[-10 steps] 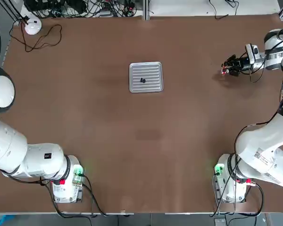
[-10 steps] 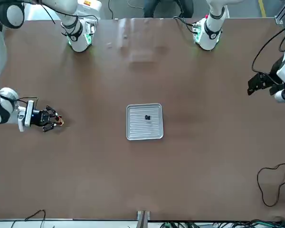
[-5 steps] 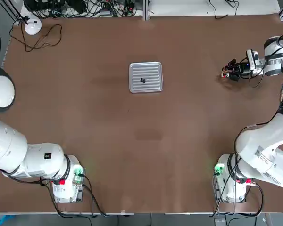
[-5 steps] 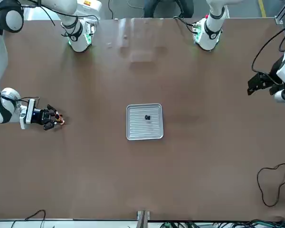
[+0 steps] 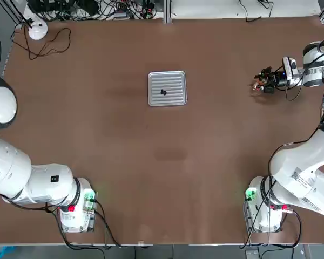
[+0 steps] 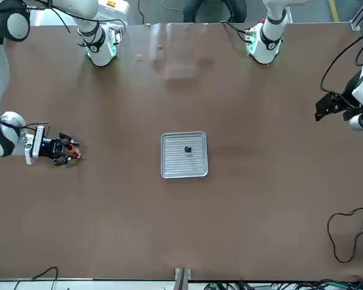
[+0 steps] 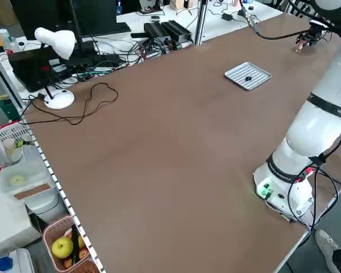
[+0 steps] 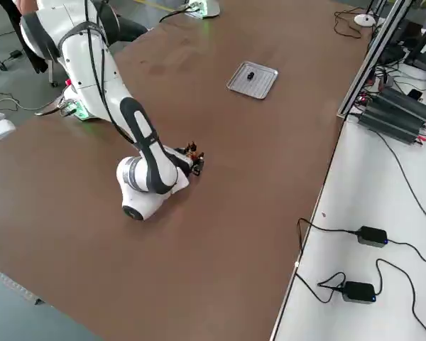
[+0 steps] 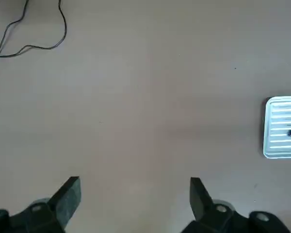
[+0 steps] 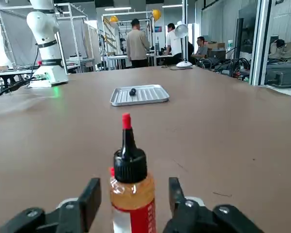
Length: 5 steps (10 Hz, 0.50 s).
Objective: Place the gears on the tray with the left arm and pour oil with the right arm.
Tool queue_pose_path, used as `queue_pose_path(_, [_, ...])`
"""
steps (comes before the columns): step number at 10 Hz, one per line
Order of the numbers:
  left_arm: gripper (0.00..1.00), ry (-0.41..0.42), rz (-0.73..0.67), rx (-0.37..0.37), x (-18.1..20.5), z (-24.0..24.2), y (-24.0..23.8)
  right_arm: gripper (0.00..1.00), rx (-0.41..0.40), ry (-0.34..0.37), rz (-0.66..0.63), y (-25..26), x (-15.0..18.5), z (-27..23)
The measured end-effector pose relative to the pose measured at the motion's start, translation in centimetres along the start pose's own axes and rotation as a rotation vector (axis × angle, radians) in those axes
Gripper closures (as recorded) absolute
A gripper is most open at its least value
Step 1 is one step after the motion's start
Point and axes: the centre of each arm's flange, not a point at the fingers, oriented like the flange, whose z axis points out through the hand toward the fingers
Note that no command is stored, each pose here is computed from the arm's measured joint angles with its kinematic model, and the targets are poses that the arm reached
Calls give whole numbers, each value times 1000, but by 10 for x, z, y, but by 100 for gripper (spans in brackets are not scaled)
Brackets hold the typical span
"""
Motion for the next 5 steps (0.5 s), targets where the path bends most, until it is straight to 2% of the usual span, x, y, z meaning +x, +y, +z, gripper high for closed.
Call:
queue_pose_path(3, [1, 0, 0, 0, 0, 0, 0, 19, 7, 11, -12, 4, 5, -2])
queue_pose_path(4, [1, 0, 0, 0, 0, 0, 0, 5, 16, 27, -13, 3, 8, -1])
queue_pose_path(5, [1, 0, 0, 0, 0, 0, 0, 0, 27, 44, -12, 2, 10, 1])
